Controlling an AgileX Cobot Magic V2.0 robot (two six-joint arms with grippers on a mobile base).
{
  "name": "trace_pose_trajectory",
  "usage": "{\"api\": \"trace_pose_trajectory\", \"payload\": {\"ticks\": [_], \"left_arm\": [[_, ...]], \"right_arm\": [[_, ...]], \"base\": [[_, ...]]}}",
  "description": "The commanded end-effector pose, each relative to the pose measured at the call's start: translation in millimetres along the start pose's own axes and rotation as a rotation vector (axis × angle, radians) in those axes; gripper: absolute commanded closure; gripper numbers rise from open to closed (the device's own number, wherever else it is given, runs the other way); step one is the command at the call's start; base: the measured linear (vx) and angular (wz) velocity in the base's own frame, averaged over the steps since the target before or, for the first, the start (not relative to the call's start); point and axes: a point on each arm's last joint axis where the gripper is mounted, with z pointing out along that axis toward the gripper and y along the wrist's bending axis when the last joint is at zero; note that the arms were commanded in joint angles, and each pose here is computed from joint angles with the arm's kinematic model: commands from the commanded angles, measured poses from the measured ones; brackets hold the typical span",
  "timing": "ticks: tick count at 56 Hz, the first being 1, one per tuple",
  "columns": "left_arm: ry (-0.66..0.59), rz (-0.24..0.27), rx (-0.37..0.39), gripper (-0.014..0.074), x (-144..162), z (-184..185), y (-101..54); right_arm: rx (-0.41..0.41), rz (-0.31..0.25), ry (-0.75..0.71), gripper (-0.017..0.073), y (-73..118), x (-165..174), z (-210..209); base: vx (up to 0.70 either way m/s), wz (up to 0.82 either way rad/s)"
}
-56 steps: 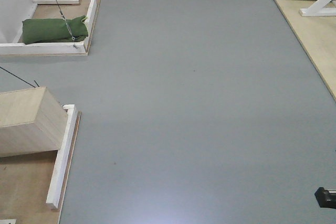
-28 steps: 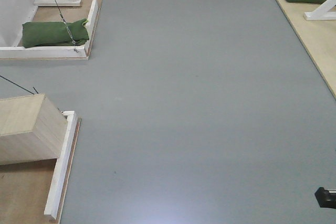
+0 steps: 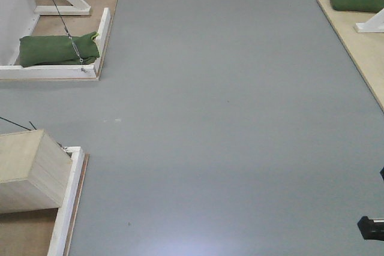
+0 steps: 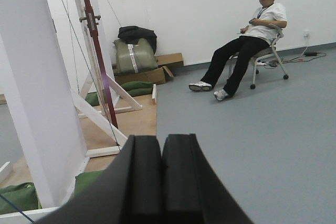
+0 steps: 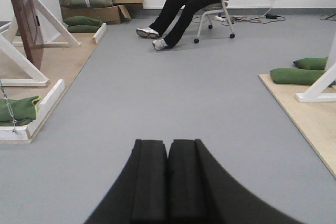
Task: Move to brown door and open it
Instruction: 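Drive the base forward across the gray floor toward the seated person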
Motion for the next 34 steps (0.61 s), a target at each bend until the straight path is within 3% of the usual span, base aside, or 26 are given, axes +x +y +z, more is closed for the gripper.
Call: {"api": "trace_pose_trajectory", "payload": {"ticks": [1, 34], "left_arm": [[-0.119, -0.008, -0.018, 0.06, -14.7, -2.5, 1.9], [-0.118, -0.008, -0.017, 0.06, -14.7, -2.4, 1.9]], "right_arm": [[0.005, -0.009, -0.094, 0.0559, -0.4, -6.5, -1.2], [0.005, -0.009, -0.092, 0.0559, -0.4, -6.4, -1.0]], "base": [[0.25, 0.11], [0.31, 0.15]]}}
